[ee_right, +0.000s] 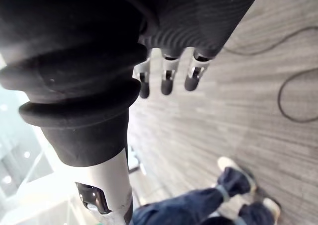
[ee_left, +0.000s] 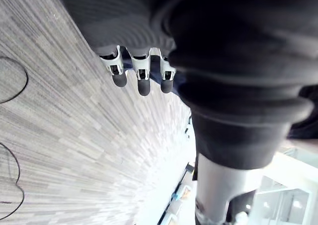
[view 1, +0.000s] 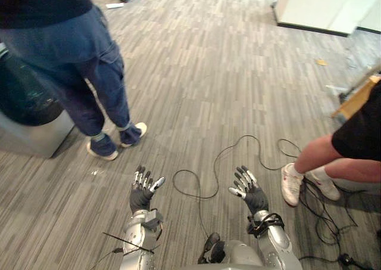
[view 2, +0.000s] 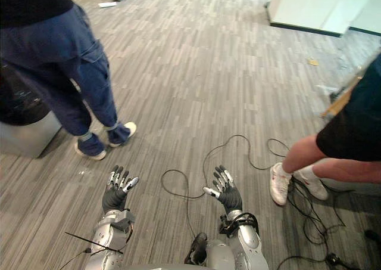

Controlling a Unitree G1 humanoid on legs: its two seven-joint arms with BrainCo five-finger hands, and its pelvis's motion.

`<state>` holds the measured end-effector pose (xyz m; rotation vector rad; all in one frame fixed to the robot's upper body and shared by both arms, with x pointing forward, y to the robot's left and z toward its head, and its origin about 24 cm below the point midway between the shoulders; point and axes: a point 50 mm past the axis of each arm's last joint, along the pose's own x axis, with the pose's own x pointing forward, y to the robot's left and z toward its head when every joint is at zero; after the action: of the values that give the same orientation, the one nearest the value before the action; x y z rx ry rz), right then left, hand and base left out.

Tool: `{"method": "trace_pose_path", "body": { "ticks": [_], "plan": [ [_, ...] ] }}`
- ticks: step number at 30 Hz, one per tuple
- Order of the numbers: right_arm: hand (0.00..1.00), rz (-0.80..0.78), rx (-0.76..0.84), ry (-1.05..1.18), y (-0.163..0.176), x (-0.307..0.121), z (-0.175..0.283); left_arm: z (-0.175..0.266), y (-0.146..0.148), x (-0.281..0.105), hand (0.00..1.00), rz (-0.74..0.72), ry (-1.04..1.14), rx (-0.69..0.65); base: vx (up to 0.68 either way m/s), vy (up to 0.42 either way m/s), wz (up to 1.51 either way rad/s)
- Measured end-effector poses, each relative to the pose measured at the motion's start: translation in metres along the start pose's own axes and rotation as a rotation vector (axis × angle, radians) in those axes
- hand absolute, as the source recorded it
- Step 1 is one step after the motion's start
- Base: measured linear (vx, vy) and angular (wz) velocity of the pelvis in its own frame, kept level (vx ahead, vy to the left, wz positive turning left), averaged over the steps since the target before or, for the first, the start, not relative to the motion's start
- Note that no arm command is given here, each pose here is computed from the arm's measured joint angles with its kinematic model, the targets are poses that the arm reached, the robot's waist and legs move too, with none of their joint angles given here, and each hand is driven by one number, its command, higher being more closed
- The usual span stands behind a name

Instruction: Organize washtable

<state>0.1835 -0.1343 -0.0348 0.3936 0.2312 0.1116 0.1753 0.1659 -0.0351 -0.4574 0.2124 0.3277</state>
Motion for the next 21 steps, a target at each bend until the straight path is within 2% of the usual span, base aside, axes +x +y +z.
{"method": "trace_pose_path", "body": {
  "ticks": [8, 11, 17, 21],
  "plan": [
    [0.0, 0.015, -0.009, 0.057, -0.003, -0.008, -0.009, -0.012, 0.003, -0.003, 0.0, 0.005, 0.055, 0.008, 0.04, 0.099, -0.86],
    [0.0, 0.006, -0.015, 0.072, -0.006, -0.014, -0.012, -0.017, 0.013, -0.006, 0.0, 0.034, 0.079, 0.021, 0.14, 0.068, -1.19],
    [0.0, 0.014, 0.007, 0.073, 0.001, -0.014, -0.015, -0.022, 0.02, -0.015, 0.0, 0.058, 0.107, 0.023, 0.14, 0.258, -1.31],
    [0.0, 0.041, 0.015, 0.123, 0.008, -0.019, -0.027, -0.02, 0.017, -0.018, 0.0, 0.03, 0.096, 0.018, 0.18, 0.156, -0.26]
  ]
}}
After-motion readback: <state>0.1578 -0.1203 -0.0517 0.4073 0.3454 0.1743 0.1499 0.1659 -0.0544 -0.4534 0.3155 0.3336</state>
